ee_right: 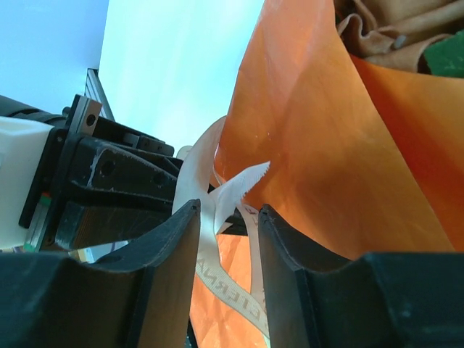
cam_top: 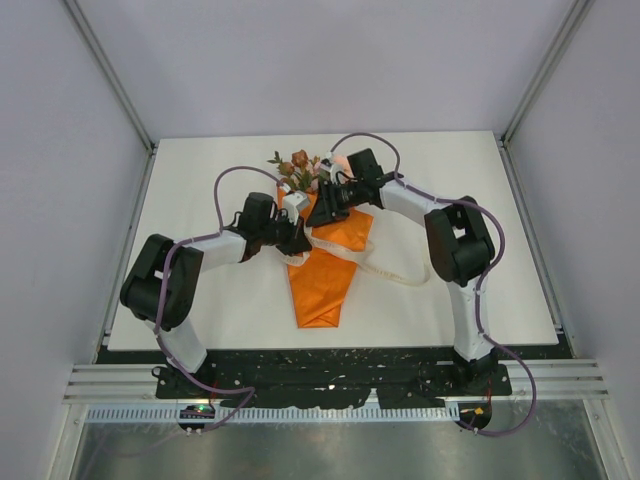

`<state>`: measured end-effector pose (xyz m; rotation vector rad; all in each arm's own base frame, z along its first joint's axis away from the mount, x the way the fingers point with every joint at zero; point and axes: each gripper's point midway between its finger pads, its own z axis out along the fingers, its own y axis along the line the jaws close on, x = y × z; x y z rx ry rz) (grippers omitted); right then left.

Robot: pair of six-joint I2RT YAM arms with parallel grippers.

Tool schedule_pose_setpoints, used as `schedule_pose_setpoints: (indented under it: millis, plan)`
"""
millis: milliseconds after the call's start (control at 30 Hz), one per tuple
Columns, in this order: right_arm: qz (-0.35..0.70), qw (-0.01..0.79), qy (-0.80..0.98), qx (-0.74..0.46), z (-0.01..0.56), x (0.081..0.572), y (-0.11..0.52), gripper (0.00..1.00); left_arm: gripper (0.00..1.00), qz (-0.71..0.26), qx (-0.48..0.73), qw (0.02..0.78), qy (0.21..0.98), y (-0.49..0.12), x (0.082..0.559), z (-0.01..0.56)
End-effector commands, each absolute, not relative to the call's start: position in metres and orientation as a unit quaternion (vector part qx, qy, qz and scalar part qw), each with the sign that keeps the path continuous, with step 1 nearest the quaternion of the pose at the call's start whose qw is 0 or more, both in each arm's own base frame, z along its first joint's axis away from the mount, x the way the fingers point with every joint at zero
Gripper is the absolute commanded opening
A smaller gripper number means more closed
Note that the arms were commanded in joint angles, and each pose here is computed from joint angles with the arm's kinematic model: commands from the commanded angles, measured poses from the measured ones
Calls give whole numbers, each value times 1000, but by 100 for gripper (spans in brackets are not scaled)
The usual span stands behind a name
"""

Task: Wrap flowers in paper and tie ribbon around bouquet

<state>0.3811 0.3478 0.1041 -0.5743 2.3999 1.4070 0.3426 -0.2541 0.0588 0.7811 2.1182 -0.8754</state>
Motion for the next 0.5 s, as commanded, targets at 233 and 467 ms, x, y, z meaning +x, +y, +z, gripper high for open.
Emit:
schedule_pose_setpoints:
  millis: [233,467]
  plan:
    - [506,167,821,-204,119,390,362,5,0,-344,324,385,792,-263,352,80]
    - [521,228,793,-218,160,402,356,5,51,-358,302,368,803,-252,336,94]
